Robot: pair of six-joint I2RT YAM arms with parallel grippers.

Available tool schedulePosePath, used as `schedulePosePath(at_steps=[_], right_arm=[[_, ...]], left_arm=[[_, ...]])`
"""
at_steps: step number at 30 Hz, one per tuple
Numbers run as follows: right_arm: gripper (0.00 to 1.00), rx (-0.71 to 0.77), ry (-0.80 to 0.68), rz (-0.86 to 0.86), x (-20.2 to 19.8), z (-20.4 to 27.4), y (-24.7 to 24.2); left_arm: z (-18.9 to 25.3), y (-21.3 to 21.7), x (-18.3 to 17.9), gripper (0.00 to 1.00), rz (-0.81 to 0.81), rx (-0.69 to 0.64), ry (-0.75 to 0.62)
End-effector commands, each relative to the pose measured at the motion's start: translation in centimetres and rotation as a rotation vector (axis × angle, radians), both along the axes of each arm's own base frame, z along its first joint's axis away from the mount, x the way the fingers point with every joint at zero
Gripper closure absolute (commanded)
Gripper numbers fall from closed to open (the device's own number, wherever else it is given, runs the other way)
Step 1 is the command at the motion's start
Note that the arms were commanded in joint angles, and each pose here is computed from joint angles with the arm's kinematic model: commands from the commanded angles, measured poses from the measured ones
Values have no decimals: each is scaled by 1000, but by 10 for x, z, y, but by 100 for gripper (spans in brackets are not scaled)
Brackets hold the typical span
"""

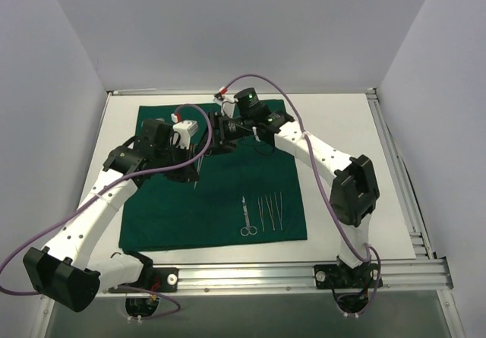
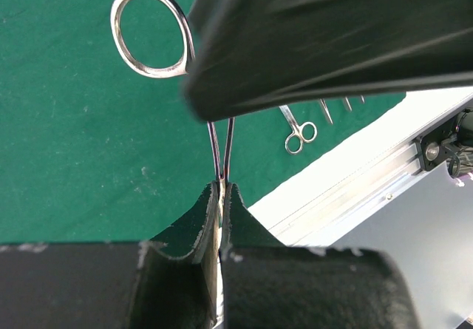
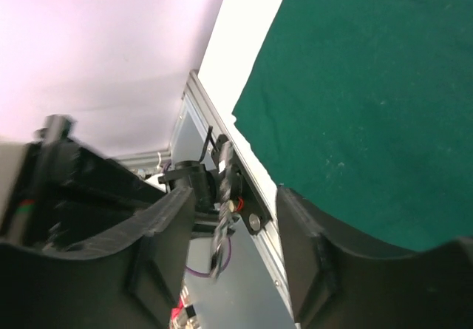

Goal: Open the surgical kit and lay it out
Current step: Place the medical item in the surgical kit.

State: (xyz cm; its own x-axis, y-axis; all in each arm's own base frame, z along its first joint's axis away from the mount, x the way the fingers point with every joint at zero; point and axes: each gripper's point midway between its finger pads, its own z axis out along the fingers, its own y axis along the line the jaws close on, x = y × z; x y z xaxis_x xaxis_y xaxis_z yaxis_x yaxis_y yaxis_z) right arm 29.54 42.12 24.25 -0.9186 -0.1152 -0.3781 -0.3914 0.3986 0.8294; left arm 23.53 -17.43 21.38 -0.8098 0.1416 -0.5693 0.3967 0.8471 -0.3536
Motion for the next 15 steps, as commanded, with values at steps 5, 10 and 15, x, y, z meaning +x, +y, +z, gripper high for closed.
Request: schedulePosePath(at_steps=[5,10,15], right_arm=[[74,-21,28,53,-8,-10,11],[100,8,8,46,-5,-3,5],[100,123,-15,10,1,18,-12]], left_arm=[[19,0,1,98,-15,-9,-76],[22,-3,1,81,-16,-25,-71],[35,-5,-2,47,-24,-61,-105]])
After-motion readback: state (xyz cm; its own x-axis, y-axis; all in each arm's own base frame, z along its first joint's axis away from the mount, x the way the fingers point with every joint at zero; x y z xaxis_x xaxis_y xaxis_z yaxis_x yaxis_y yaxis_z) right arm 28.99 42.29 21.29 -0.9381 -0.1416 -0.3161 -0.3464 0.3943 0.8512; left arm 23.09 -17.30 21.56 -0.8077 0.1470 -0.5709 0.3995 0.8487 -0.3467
